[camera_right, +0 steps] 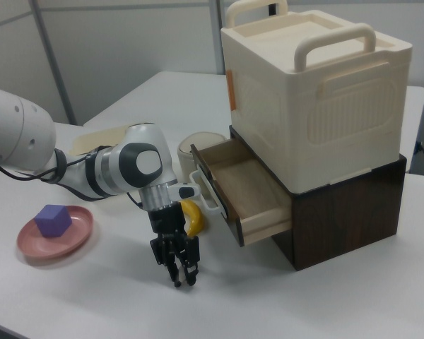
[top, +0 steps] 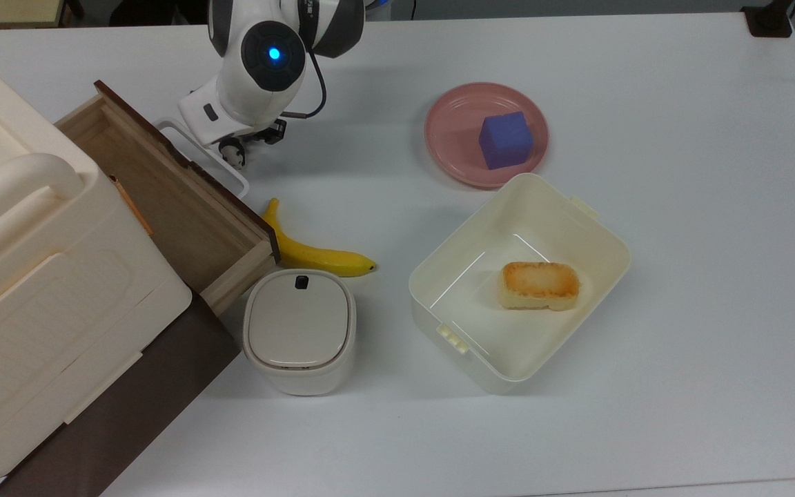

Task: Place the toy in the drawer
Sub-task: 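Close the gripper on the panda toy and lift it, then carry the panda toy over the open drawer and lower it inside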

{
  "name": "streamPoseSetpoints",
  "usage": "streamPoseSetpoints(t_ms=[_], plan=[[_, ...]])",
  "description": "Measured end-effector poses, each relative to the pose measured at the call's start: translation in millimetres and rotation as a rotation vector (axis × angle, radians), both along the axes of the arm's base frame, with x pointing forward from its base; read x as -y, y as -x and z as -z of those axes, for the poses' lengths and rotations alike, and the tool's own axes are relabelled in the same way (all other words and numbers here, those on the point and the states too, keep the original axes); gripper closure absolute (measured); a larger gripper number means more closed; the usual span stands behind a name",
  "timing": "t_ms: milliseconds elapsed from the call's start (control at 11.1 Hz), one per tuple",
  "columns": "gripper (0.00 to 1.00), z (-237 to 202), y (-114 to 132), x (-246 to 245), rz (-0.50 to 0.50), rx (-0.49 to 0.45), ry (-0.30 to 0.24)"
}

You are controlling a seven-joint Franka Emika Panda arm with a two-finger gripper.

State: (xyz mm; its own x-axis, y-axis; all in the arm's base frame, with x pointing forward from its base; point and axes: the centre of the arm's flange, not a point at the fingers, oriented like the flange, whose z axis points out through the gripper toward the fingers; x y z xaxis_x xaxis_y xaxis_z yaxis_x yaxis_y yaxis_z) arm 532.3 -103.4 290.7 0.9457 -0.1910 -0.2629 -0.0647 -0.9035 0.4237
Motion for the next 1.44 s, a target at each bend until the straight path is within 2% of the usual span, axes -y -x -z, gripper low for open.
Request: streamPoseSetpoints(t_ms=[90,181,271,542,903,1173,1444], plan=[[0.46,0.0,0.0,0.0,0.0,0.0,0.0],[0.58,-0.8,-0.4,0.0,0.0,0.002,0.0],[0.61,-4.4,-1.9,-0.2,-0.001,0.009,0.001],[0.61,-13.2,-9.7,-15.4,-0.005,0.042,0.005],[0.61,-75.2,-20.5,-87.9,-0.039,0.118,0.02],[0.61,-174.9,-43.6,-98.0,0.076,0.289,-0.111],[0.61,-255.5,-59.0,-54.1,0.227,0.448,-0.234]])
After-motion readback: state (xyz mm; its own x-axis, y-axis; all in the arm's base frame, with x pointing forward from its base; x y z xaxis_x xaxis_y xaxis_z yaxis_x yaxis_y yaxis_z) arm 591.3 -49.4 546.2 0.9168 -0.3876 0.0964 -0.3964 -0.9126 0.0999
